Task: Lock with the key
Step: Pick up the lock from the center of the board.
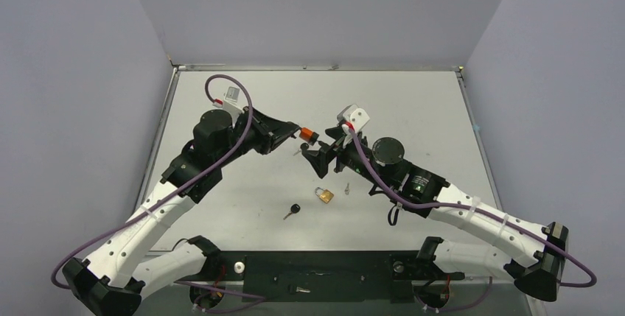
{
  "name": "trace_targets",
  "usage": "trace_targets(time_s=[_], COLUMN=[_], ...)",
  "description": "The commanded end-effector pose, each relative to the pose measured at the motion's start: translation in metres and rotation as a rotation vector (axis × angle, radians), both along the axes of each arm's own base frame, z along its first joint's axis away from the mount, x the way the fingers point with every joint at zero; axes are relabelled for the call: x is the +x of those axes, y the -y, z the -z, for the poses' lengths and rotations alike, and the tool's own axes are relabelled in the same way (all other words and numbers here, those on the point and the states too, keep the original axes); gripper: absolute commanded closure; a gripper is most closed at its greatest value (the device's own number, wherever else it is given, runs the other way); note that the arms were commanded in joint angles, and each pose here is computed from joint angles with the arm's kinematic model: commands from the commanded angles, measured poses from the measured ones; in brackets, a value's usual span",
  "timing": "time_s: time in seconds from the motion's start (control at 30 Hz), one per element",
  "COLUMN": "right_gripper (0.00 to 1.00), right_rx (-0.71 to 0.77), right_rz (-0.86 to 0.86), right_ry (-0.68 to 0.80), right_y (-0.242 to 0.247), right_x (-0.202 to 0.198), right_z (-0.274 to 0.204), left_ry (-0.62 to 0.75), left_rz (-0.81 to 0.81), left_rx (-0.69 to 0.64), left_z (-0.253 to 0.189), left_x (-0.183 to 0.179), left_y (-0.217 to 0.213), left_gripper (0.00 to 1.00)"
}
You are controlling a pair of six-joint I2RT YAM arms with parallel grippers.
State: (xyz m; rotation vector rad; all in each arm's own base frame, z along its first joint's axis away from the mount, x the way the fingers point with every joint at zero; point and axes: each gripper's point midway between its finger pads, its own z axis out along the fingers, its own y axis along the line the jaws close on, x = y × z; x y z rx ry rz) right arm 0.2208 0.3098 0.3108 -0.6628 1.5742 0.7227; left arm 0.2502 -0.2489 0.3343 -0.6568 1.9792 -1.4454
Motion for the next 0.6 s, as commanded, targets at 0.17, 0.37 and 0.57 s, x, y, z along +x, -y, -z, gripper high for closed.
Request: trace_targets(time_s=[0.17,0.37,0.57], right_gripper=[0.25,0.34,0.46], right_rx=[0.039,0.099,0.134], right_rz=[-0.029,0.017,0.028], right_ry=[0.073,0.098,0.106], right_y=[0.004,0.013,0.015], right_x=[-0.004,-0.002,-0.002], right_z=[-0.034,-0.052,-0.061], left_ry=[0.151,0.162,0.173], left_rz=[0.071,0.080,0.095], left_rx=[-0.142,-0.149,-0.155], left_z=[-0.082,-0.087,-0.092], left_x=[-0.026,-0.030,-0.033], left_y=[0.016,0.018,0.021], left_gripper=[1.00,1.00,1.00])
